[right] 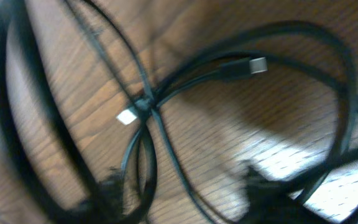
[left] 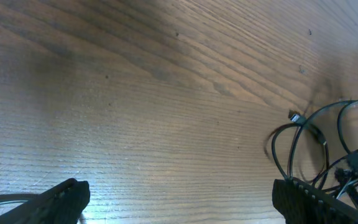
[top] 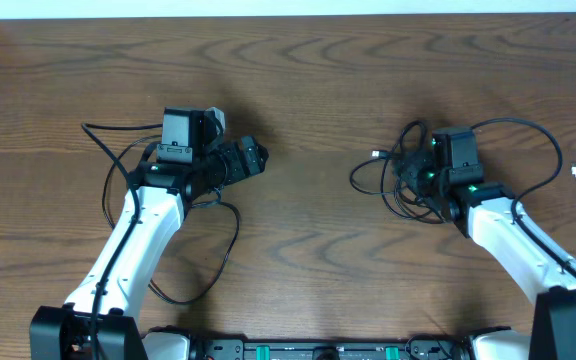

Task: Untangle cables

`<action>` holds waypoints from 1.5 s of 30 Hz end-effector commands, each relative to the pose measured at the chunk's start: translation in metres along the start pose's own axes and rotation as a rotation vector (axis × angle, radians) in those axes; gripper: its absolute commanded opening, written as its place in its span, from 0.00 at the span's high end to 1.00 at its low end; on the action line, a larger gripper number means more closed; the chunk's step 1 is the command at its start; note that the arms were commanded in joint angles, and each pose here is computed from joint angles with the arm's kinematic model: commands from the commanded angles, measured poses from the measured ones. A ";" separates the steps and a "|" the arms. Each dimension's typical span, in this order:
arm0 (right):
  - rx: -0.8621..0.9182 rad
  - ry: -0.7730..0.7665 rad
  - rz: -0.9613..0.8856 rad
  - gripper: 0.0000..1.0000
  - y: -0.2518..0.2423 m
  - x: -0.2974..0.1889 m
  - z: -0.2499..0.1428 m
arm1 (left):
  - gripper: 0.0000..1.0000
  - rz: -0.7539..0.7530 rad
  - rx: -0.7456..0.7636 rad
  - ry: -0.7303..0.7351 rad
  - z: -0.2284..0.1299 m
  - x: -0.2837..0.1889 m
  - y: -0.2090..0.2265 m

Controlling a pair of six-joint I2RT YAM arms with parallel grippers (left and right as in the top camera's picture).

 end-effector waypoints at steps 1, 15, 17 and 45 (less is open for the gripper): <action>-0.050 -0.019 -0.061 0.91 -0.010 0.012 0.000 | 0.02 0.005 0.004 -0.010 0.004 -0.001 -0.002; -0.469 -0.298 0.133 0.99 0.063 -0.044 0.086 | 0.02 0.005 0.004 -0.011 0.004 -0.001 -0.002; -0.499 -0.333 0.109 0.99 0.064 -0.055 0.106 | 0.02 0.005 0.004 -0.011 0.004 -0.001 -0.002; -0.454 -0.657 0.003 0.99 0.038 -0.088 0.263 | 0.02 0.005 0.004 -0.011 0.004 -0.001 -0.002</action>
Point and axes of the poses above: each gripper's point midway between its finger pads, its own x axis out along the fingers, its own y axis along the line the jaws close on, z = x × y, the point moved 5 cm from there along -x, back along the fingers, and after that the axes turned 5 degrees about x, right-handed, at the moved point
